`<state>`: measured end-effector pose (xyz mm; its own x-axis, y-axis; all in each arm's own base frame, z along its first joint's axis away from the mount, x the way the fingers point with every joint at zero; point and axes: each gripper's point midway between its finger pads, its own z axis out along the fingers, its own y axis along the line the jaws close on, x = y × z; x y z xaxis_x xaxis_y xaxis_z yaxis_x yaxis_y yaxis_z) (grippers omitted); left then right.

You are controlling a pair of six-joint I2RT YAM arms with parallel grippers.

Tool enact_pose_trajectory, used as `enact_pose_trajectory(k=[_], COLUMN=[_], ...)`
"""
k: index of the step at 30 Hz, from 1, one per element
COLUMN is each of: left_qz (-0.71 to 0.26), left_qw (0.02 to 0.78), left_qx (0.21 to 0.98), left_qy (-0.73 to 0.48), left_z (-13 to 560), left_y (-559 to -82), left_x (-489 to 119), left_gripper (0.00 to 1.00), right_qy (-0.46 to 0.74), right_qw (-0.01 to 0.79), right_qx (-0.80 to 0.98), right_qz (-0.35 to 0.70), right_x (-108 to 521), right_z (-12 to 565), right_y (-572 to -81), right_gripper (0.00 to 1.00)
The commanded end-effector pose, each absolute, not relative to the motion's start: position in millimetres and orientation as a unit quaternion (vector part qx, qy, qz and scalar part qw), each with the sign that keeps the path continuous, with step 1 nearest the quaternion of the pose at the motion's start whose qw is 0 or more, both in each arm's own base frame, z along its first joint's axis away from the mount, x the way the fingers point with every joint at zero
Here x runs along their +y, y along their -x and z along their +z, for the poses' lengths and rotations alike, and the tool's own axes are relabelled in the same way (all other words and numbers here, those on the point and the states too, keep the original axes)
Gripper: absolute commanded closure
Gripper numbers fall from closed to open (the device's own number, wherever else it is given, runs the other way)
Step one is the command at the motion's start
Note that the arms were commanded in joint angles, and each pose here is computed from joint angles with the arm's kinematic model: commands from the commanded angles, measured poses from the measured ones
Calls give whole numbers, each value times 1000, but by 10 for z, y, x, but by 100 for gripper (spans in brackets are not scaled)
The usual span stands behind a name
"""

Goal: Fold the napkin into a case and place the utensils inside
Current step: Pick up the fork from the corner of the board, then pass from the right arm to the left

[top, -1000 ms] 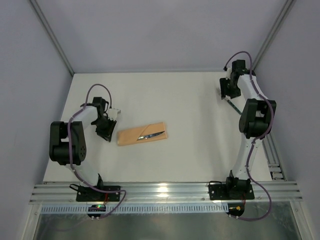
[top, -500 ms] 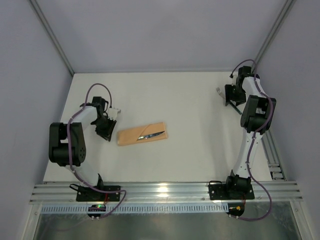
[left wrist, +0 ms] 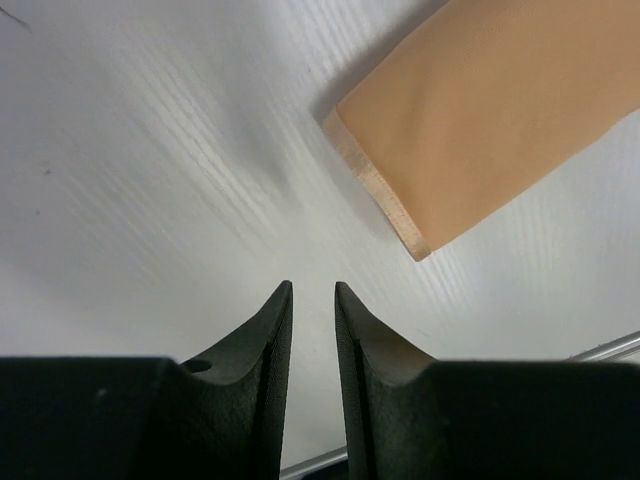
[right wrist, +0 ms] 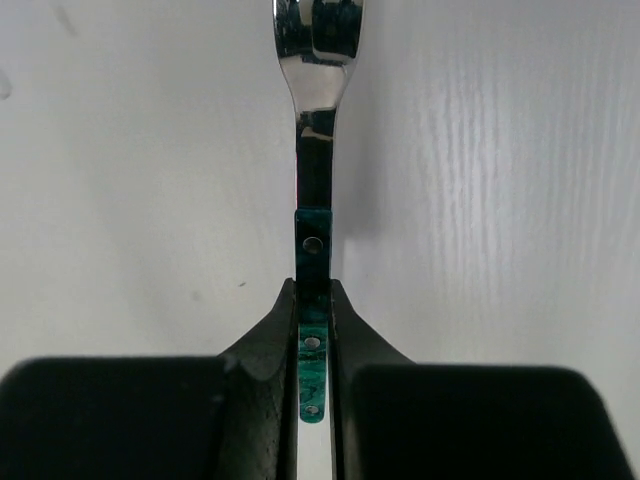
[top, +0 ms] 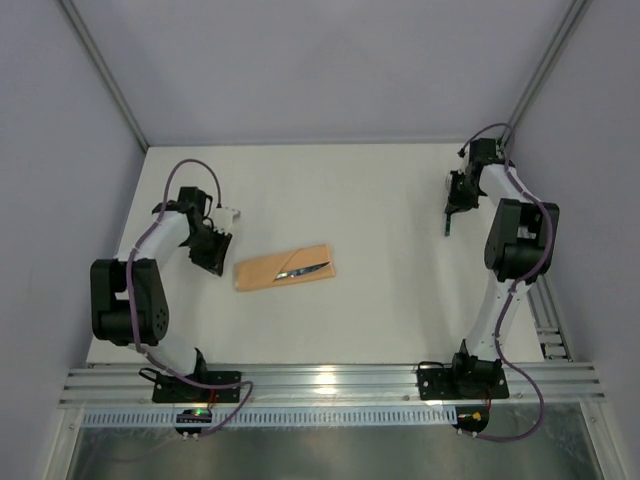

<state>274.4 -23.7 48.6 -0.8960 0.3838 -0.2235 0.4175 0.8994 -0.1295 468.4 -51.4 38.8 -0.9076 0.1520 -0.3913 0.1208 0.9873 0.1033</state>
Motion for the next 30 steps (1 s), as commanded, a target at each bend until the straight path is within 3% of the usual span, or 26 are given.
enact_pose_trajectory(k=[1,7,11,15,23,30], left_qz=[-125,-209,-251,-311,-311,-301], left_qw=[163,168,192,199,234,254], left_qx=[953,916,889,861,864,868], left_qy=[-222,-298,-331,-348,-319,-302], left_z=[961,1425,1821,2011,1931,1902], left_y=[-2914,-2812,-2840,-2778,-3077,-3282], left_x=[-443,-1104,-1488,-1924,-2089,-2124], left_gripper=[75,67,65,58,56,63], right_qy=[-127,-198,-210,-207,-198,-182], right_qw=[443,523,489,458,419,399], right_qx=[880,791,764,749,738,747], right_qz=[118,248,364,432,490,501], right_x=[69,1434,2572,3212,3677,3821], right_z=[1893,2266,2376,2444,2529,2522], right_y=[-4980,-4663,-4319,-4191,-3978,-3831], right_gripper=[96,96,96,96,96,96])
